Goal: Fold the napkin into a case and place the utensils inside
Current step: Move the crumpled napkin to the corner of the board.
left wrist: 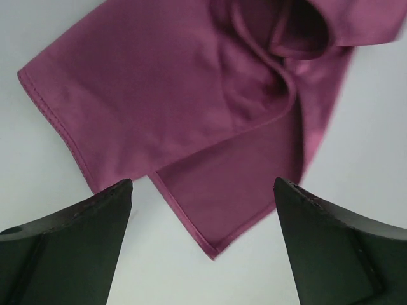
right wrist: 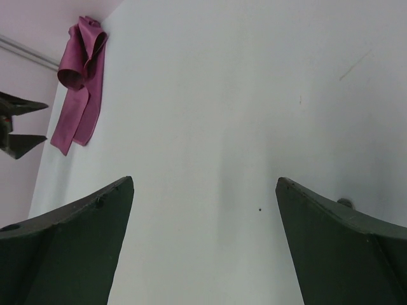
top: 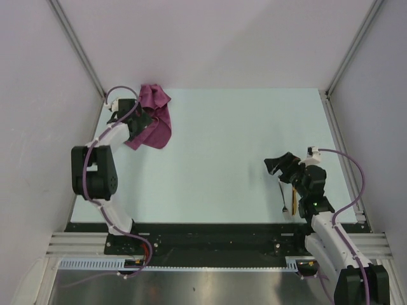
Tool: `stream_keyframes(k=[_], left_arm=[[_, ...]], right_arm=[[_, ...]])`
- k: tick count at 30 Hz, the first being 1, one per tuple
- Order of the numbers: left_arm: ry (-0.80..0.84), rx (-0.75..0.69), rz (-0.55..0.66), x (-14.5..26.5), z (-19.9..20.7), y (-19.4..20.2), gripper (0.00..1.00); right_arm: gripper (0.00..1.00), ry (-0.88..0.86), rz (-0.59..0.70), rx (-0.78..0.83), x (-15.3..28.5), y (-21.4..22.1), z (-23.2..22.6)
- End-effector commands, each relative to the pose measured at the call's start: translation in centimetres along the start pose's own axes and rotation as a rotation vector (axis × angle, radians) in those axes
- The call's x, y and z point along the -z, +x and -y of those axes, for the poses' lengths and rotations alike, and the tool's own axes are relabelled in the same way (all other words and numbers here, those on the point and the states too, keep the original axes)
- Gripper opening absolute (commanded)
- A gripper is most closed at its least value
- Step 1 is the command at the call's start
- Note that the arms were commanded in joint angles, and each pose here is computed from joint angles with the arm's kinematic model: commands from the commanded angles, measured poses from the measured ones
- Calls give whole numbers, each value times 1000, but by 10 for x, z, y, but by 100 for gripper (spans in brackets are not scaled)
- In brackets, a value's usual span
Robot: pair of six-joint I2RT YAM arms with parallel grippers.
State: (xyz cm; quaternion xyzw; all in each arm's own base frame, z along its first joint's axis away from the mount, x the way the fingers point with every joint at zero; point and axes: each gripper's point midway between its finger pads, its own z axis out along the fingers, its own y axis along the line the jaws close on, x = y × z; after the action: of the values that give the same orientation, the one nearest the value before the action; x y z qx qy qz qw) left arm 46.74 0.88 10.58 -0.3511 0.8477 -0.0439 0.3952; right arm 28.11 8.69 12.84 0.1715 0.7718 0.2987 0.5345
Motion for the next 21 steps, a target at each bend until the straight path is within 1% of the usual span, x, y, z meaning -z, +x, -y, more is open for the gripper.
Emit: stream_keyframes(k=[1, 3, 6, 9, 11, 12, 13, 15, 16, 17, 18, 19, 20, 21], left_arm=[[-144, 88, -195, -24, -42, 29, 95], [-203, 106, -154, -27, -56, 26, 95], [-249, 154, -118, -27, -75, 30, 95], [-261, 179, -136, -34, -85, 41, 92], [-261, 205, -191, -43, -90, 55, 85], [-228, 216, -192, -49, -86, 55, 79], [-215, 229, -220, -52, -86, 62, 69], [-208, 237, -244, -57, -88, 68, 53], [-198, 243, -246, -58, -87, 68, 42], [-174, 247, -262, -57, -84, 70, 36], [-138, 248, -231, -55, -77, 61, 30], [-132, 241, -231, -53, -78, 63, 18], [-120, 244, -222, -50, -76, 61, 7], [-99, 248, -204, -44, -72, 54, 0]], right_arm=[[100, -61, -15, -18, 0, -2, -18], [100, -58, -27, -3, 0, 1, -19], [100, -33, -21, 36, -2, 1, -21], [100, -24, -35, 67, -7, 6, -26], [100, -23, -35, 78, -11, 3, -31], [100, -26, -65, 88, -14, 12, -35], [100, -24, -73, 98, -17, 13, -37], [100, -21, -62, 125, -23, 12, -50], [100, -11, -82, 141, -28, 19, -51], [100, 8, -67, 157, -32, 17, -52], [100, -5, -54, 169, -38, 11, -65], [99, 3, -108, 205, -46, 28, -68], [100, 13, -118, 226, -53, 29, -72], [100, -5, -123, 234, -60, 26, -88]])
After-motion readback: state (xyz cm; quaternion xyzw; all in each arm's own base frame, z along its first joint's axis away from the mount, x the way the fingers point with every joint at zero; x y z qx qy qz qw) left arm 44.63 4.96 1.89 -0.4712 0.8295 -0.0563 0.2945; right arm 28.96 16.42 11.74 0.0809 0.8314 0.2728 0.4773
